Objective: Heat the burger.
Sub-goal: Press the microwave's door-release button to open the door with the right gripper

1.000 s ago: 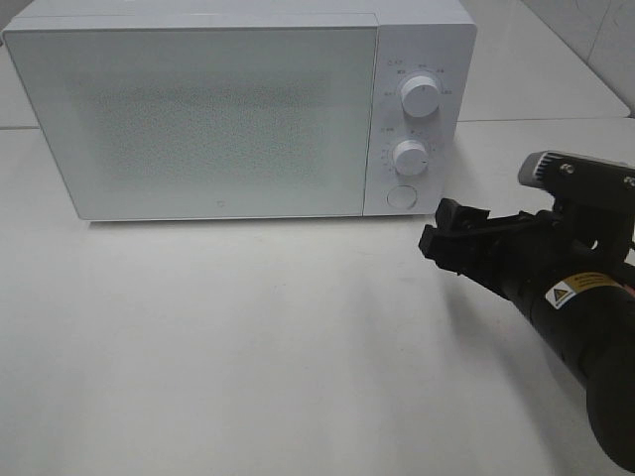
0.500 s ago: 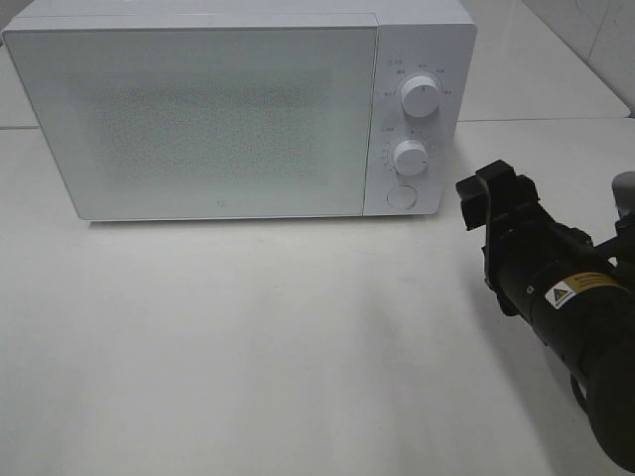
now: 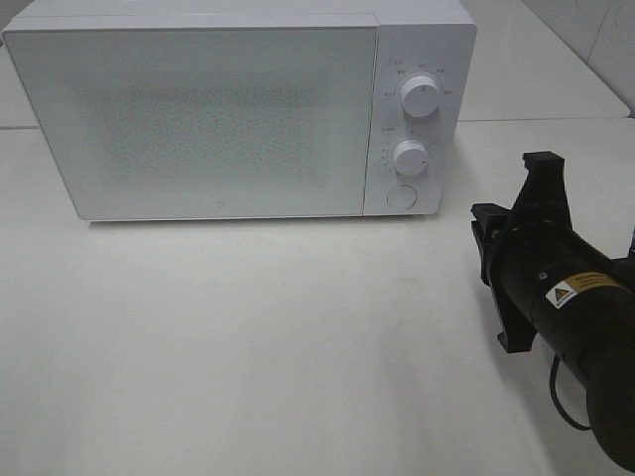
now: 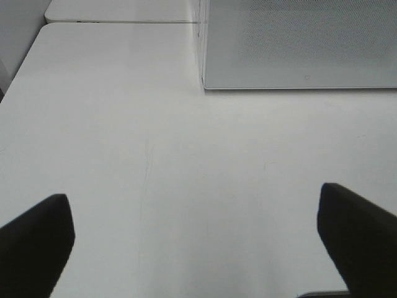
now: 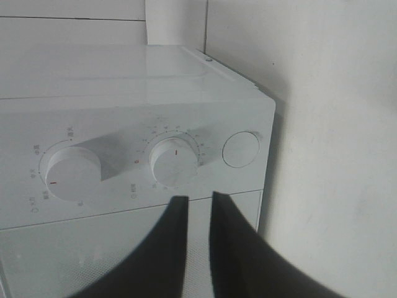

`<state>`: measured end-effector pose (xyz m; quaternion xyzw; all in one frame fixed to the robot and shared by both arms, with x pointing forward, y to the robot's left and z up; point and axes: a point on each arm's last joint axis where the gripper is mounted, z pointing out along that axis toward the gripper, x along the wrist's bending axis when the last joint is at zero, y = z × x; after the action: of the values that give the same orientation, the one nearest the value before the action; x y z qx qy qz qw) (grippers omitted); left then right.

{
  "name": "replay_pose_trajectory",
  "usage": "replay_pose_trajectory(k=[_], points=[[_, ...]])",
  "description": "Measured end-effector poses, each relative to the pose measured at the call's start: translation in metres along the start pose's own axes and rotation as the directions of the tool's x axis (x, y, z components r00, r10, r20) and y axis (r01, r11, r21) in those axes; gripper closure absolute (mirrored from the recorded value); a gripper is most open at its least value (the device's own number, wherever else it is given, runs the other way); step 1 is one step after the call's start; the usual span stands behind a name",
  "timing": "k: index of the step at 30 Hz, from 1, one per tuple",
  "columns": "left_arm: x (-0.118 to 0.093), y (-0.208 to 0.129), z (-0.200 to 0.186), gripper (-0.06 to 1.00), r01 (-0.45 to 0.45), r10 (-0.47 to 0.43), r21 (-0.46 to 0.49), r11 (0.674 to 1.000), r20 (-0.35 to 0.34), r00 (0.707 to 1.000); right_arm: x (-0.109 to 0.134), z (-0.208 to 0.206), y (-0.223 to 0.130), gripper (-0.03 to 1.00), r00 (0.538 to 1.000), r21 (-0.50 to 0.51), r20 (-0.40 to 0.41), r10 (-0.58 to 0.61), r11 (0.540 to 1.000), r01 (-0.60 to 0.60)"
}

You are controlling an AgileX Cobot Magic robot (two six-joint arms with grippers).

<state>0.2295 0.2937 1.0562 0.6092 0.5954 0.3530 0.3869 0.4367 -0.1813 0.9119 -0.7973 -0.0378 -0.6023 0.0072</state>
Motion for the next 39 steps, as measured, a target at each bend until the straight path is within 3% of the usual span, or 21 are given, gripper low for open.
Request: replay_pose_trajectory(k=[1, 4, 21, 29, 39], points=[[0.000, 0.000, 0.000, -0.05, 0.000, 0.000, 0.000, 1.000, 0.000, 1.000, 0.000, 0.000, 0.000, 0.91, 1.000, -0.001, 0.000, 0.014, 1.000, -0.014], [0.000, 0.000, 0.000, -0.05, 0.000, 0.000, 0.000, 1.000, 0.000, 1.000, 0.000, 0.000, 0.000, 0.96, 1.000, -0.001, 0.000, 0.017, 1.000, -0.017], [0.000, 0.000, 0.000, -0.05, 0.000, 0.000, 0.000, 1.000, 0.000, 1.000, -0.013, 0.019, -0.012, 0.96, 0.998, -0.023, 0.044, 0.053, 0.998, -0.052], [0.000, 0.000, 0.000, -0.05, 0.000, 0.000, 0.000, 1.000, 0.000, 1.000, -0.020, 0.038, -0.026, 0.96, 0.990, -0.026, 0.108, 0.088, 0.996, -0.086], [0.000, 0.000, 0.000, -0.05, 0.000, 0.000, 0.000, 1.000, 0.000, 1.000, -0.013, 0.065, -0.026, 0.96, 0.985, -0.062, 0.124, 0.119, 0.992, -0.112]])
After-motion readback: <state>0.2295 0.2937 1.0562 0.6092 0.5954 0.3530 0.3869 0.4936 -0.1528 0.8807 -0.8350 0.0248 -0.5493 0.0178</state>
